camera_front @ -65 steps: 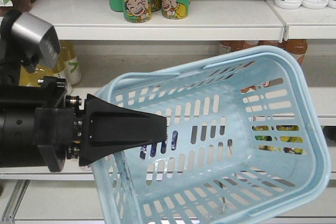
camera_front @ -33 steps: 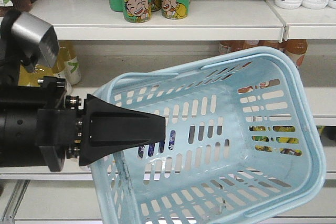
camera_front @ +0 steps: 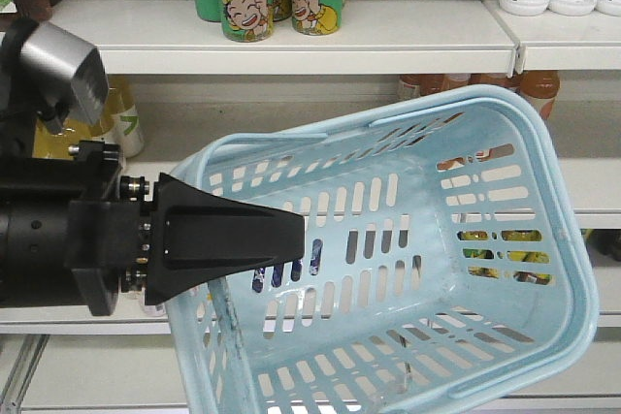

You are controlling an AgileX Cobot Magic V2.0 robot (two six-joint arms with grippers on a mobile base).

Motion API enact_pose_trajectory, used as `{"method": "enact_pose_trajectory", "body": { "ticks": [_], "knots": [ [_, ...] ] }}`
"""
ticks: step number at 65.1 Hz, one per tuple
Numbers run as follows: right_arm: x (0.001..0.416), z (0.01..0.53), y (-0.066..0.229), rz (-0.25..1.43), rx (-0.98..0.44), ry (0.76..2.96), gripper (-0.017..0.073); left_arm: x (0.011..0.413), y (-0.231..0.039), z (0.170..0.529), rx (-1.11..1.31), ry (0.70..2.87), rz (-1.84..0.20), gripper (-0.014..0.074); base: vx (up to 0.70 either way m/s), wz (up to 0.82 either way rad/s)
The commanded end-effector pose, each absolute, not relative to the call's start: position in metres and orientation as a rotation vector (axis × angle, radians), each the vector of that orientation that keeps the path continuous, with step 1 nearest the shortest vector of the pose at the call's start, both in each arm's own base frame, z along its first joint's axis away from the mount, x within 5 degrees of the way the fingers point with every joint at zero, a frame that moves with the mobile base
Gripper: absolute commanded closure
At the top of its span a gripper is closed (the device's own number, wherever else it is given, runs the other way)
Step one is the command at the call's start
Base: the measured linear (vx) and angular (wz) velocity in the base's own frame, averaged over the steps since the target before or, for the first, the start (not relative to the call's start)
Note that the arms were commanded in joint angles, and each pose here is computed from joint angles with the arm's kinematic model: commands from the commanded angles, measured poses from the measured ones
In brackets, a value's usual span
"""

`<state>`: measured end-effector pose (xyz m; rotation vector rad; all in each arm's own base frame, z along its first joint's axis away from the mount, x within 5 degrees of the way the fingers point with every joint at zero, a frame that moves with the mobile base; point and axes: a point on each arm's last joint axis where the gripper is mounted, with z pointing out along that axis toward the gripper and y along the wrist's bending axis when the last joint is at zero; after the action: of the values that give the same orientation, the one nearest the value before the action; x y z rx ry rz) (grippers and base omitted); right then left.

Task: Place coke in basket with both arms
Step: 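Turn the base away from the shelf holding the basket up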

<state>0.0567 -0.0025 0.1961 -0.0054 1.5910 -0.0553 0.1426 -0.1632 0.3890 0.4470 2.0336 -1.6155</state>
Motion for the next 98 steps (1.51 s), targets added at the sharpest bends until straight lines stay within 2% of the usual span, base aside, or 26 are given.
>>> {"method": "enact_pose_trajectory", "body": {
  "ticks": [1, 30, 98],
  "knots": [
    [0.056, 0.2009, -0.0014, -0.061, -0.024, 1.513, 0.0564, 0.1381, -0.1602, 0.4078, 0.408, 1.937, -1.686, 0.06, -0.01, -0.09],
    [0.056, 0.2009, -0.0014, -0.061, -0.024, 1.513, 0.0564, 0.1381, -0.1602, 0.4078, 0.408, 1.937, -1.686, 0.06, -0.03, -0.33],
    [0.056, 0.2009, -0.0014, -0.061, -0.024, 1.513, 0.0564, 0.1378, -0.1605, 0.4078, 0.41, 1.938, -1.687, 0.06, -0.05, -0.62]
  ]
}}
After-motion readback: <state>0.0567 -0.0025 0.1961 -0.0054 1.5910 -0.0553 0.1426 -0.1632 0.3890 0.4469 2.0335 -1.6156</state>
